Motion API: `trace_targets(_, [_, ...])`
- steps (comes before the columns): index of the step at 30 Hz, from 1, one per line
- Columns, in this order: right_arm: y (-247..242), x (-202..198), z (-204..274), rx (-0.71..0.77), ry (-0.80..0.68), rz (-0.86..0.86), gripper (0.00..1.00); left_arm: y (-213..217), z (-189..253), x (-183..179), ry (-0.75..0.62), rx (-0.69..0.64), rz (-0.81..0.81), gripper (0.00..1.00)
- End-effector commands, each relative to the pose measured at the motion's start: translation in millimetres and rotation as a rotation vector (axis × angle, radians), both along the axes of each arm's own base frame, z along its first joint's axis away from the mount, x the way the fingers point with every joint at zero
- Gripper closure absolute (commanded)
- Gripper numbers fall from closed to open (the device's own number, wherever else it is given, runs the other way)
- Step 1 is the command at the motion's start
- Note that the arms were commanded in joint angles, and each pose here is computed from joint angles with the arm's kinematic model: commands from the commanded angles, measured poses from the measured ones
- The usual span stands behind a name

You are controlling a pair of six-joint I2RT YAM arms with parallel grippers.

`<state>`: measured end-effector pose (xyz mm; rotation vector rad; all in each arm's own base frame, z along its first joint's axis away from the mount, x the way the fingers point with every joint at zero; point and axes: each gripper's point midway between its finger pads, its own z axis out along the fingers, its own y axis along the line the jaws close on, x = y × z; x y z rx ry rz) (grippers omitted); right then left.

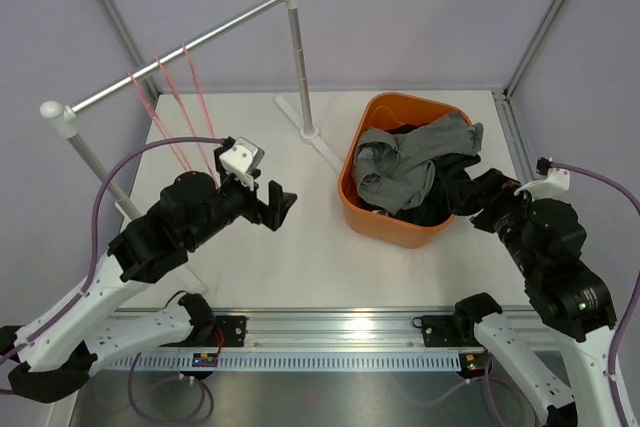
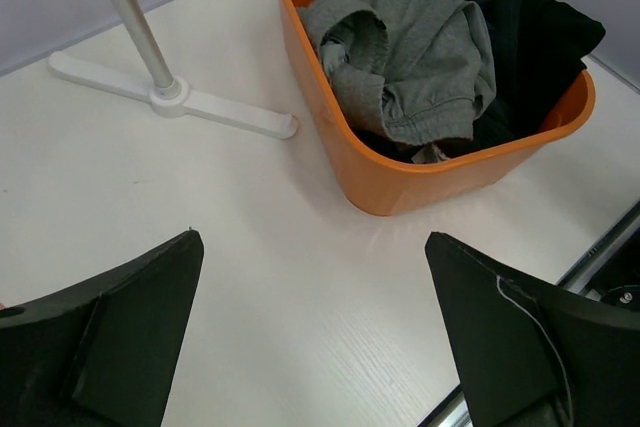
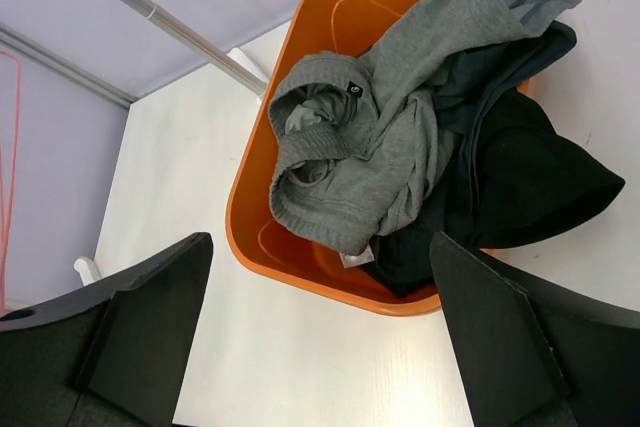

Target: Remove the shorts from the hanger

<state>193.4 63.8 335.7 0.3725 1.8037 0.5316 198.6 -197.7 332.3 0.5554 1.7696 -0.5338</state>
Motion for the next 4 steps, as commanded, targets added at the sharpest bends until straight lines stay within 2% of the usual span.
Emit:
trace_targets(1, [-7.1, 0.2, 9.8, 0.008, -0.073, -0.035, 0.01, -16.5, 5.0, -4.5, -0.037, -0.029, -0.089, 0.01])
trace_targets(4, [-12.1, 0.6, 7.4, -0.001, -0.077, -0.06, 0.01, -19.5, 2.1, -5.9, -0.025, -0.032, -0.102, 0.01])
